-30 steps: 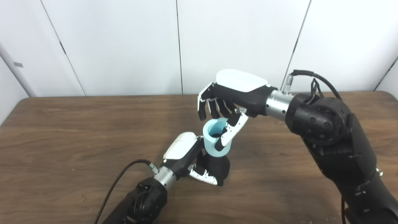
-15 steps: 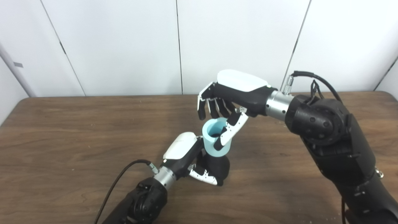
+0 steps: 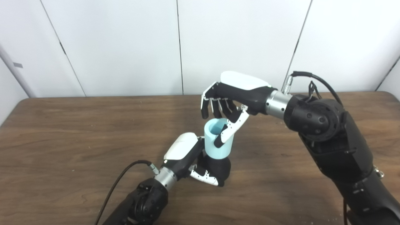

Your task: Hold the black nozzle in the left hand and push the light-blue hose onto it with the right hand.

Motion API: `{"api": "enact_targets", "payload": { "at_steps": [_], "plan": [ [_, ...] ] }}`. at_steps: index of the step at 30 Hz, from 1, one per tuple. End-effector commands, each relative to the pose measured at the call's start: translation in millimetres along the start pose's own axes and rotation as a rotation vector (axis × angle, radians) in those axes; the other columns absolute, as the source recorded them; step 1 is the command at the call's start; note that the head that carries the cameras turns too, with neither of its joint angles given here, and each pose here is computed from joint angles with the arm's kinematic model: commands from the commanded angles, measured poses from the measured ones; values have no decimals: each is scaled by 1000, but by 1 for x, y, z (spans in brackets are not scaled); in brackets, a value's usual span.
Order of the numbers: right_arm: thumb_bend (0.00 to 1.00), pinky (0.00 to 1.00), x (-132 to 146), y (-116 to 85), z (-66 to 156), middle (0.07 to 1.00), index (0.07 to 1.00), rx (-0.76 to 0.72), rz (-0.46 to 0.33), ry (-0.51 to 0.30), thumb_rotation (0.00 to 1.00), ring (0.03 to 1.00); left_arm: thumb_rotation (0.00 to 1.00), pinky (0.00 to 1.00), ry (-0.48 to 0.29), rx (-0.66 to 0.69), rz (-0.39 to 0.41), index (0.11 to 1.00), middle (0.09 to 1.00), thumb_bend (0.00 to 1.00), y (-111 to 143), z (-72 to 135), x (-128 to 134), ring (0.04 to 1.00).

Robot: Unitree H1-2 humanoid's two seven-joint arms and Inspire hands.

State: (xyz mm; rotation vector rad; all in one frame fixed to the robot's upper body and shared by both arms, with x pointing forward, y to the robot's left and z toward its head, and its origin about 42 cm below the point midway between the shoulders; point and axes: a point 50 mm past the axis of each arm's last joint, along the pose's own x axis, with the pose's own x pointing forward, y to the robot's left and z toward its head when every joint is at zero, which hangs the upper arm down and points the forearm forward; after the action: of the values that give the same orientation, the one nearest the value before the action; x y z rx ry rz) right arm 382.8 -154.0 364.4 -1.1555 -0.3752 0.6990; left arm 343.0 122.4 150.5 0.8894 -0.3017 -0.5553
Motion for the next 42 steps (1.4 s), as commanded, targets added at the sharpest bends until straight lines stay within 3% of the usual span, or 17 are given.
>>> {"api": "enact_targets", "payload": {
  "at_steps": [1, 17, 25, 28, 35, 36, 37, 39, 42],
  "plan": [
    [517, 155, -3, -18, -10, 329, 484, -95, -72, 84, 123, 238, 85, 458, 241, -18, -368, 485, 456, 520, -65, -38, -44, 439],
    [518, 145, -8, -5, 4, 327, 484, -107, -48, 48, 124, 230, 85, 473, 241, -20, -365, 485, 461, 520, -65, -38, -43, 447],
    [524, 260, -12, -5, 9, 443, 490, -81, -26, 2, 141, 354, 85, 473, 243, -23, -364, 485, 461, 520, -66, -37, -43, 447],
    [524, 402, -16, -7, 12, 552, 493, -74, -20, -16, 143, 487, 85, 472, 243, -24, -364, 485, 461, 520, -66, -37, -42, 446],
    [524, 539, -24, -12, 13, 623, 493, -70, -51, -35, 145, 594, 85, 472, 242, -21, -365, 485, 463, 520, -65, -37, -43, 448],
    [735, 545, -26, -14, 13, 627, 550, -70, -62, -37, 155, 600, 85, 473, 243, -21, -365, 485, 464, 520, -65, -37, -43, 449],
    [867, 551, -28, -15, 13, 632, 587, -69, -75, -37, 164, 610, 85, 473, 243, -21, -366, 485, 464, 520, -65, -37, -43, 450],
    [939, 568, -31, -18, 14, 648, 607, -67, -101, -38, 179, 628, 85, 474, 243, -19, -367, 485, 465, 520, -65, -37, -44, 450],
    [961, 586, -34, -20, 16, 683, 615, -64, -141, -41, 197, 666, 85, 475, 242, -18, -369, 485, 465, 520, -65, -38, -44, 450]
  ]
}}
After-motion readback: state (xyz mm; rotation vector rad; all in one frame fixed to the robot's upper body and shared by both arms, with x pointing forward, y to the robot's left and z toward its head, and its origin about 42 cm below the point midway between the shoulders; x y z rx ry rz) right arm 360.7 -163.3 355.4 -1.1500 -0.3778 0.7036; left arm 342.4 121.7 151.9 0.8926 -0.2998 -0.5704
